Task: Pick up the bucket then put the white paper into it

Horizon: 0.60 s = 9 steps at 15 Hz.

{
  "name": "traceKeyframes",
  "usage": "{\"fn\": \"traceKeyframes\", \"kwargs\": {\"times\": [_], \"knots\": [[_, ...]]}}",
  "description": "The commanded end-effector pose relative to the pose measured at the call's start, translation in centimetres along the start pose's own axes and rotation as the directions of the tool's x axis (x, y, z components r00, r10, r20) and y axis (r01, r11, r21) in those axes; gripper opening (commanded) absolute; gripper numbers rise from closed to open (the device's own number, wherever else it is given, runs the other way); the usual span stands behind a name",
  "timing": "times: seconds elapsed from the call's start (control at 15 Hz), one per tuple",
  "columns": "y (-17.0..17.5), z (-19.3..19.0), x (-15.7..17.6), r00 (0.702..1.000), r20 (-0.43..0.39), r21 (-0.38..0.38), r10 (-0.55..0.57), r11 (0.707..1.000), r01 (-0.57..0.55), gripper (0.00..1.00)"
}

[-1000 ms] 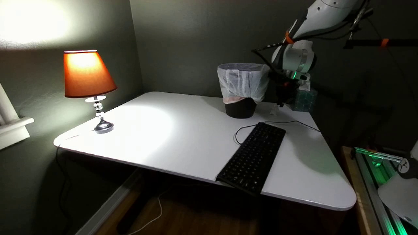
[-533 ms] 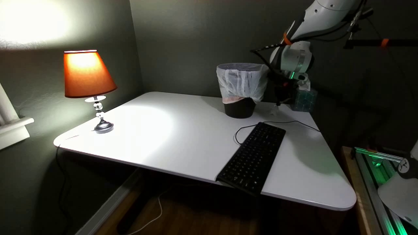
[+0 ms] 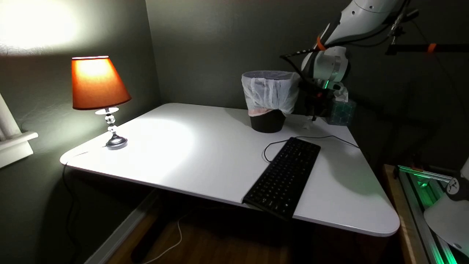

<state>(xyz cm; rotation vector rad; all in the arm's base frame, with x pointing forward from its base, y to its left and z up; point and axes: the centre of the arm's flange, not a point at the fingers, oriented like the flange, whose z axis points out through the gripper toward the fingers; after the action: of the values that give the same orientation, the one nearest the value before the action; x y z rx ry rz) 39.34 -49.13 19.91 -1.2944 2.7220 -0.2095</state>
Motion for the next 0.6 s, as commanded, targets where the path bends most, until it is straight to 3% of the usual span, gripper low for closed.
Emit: {"fn": "traceKeyframes", "kwargs": {"times": [0.0, 0.13, 0.33, 0.4, 0.53], "knots": [[-0.68, 1.47, 0.14, 0.999, 0.039, -0.031, -0.024, 0.999, 0.025, 0.86], [-0.82, 1.79, -0.04, 0.998, 0.054, -0.048, -0.034, 0.998, 0.036, 0.99], [-1.02, 2.07, -0.28, 0.997, 0.067, -0.069, -0.043, 0.996, 0.048, 0.99], [-1.10, 2.07, -0.29, 0.997, 0.068, -0.073, -0.045, 0.996, 0.050, 0.75], [-1.32, 2.24, -0.32, 0.996, 0.069, -0.084, -0.048, 0.995, 0.053, 0.70]]}}
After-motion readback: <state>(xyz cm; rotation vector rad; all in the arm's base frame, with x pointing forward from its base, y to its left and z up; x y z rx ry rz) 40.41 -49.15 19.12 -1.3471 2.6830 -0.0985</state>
